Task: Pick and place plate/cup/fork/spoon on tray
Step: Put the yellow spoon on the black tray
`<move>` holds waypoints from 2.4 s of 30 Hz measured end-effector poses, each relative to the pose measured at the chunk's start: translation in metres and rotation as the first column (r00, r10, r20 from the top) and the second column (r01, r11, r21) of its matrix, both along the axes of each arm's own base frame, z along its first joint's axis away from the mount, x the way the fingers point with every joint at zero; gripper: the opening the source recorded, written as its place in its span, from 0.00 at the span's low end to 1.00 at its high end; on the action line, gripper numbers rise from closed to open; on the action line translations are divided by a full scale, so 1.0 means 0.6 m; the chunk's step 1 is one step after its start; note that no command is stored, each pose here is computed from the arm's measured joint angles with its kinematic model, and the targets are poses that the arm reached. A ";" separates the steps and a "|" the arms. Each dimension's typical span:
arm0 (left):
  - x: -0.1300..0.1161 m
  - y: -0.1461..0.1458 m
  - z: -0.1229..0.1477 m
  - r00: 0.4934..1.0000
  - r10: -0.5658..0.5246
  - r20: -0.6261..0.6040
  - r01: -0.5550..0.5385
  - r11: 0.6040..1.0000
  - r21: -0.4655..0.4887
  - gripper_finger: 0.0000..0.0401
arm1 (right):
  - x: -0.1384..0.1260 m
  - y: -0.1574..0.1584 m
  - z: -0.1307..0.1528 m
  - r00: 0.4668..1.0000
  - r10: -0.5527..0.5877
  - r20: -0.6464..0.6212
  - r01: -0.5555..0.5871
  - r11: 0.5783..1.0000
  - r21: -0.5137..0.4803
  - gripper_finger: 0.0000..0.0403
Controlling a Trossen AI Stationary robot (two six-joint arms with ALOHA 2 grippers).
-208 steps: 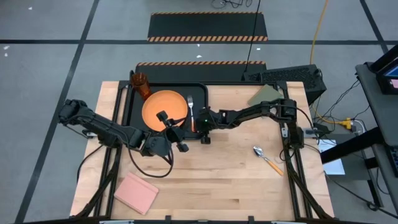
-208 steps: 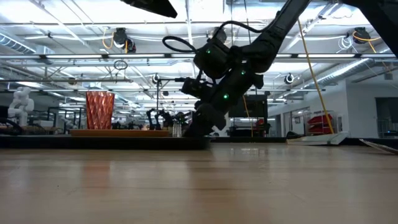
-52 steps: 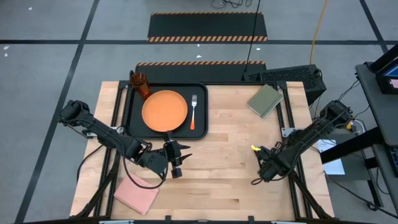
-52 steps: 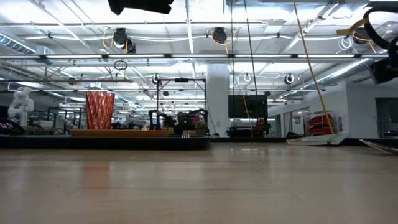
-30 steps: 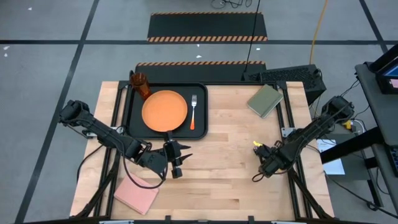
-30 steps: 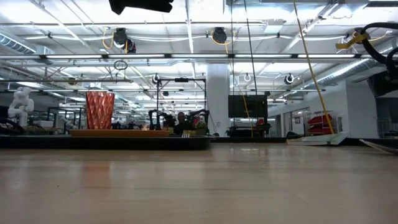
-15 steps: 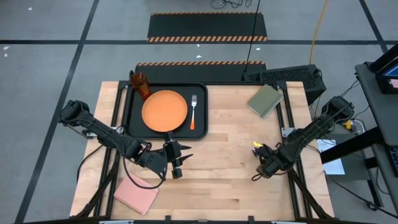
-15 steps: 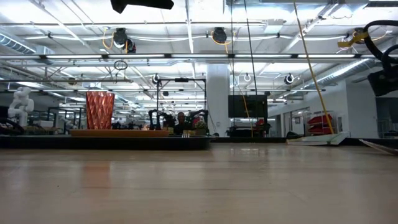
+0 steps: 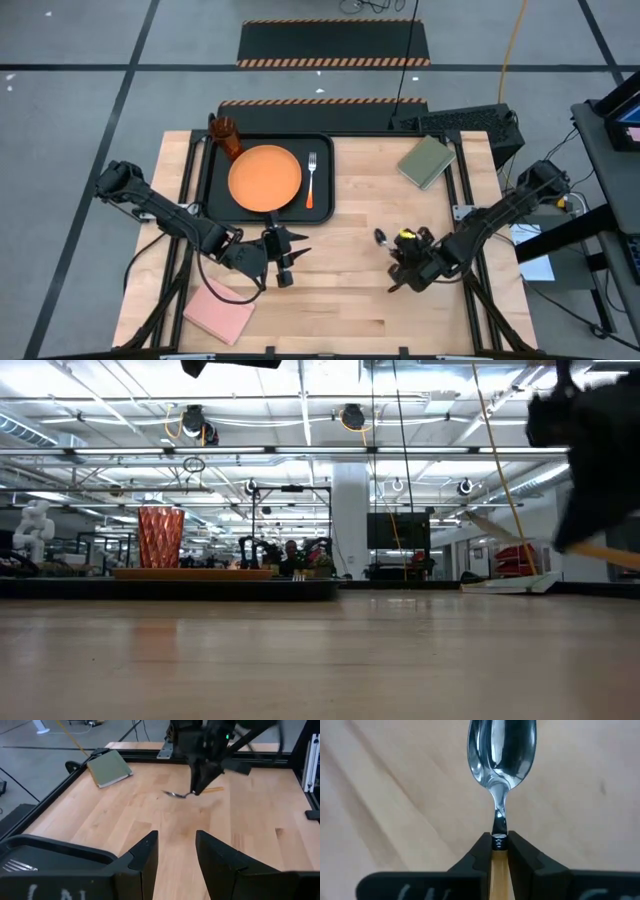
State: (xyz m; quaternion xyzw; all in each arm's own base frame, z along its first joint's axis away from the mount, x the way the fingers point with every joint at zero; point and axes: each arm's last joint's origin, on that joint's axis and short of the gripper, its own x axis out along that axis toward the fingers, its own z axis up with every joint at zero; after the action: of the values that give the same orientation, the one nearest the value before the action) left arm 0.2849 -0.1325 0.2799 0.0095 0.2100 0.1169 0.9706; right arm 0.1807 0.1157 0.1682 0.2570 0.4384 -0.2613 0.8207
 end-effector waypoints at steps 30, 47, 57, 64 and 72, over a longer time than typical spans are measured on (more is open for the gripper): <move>-0.014 -0.006 -0.009 0.992 0.123 -0.011 -0.122 0.992 0.038 0.34 | 0.205 -0.112 0.083 0.673 0.080 0.735 0.258 0.906 -0.335 0.08; -0.080 0.041 0.044 0.965 0.261 0.013 -0.261 0.959 0.106 0.34 | 0.244 -0.268 0.037 0.513 -0.115 0.851 0.323 0.944 -0.067 0.08; -0.079 0.060 0.054 0.951 0.308 0.037 -0.310 0.943 0.123 0.34 | 0.297 -0.301 0.048 0.554 -0.179 0.813 0.346 0.938 -0.030 0.08; -0.079 0.059 0.054 0.952 0.305 0.036 -0.307 0.944 0.121 0.34 | 0.352 -0.311 0.080 0.729 -0.183 0.660 0.350 0.928 -0.130 0.08; -0.083 0.050 0.054 0.959 0.281 0.034 -0.283 0.951 0.122 0.34 | 0.340 -0.319 0.063 0.716 -0.306 0.628 0.498 0.853 -0.153 0.08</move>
State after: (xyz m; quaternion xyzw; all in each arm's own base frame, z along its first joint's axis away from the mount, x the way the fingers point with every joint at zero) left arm 0.2352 -0.1024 0.3121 0.0393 0.1935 0.2675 0.9431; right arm 0.3845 -0.0757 0.2060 0.2817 0.0515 -0.4096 0.8661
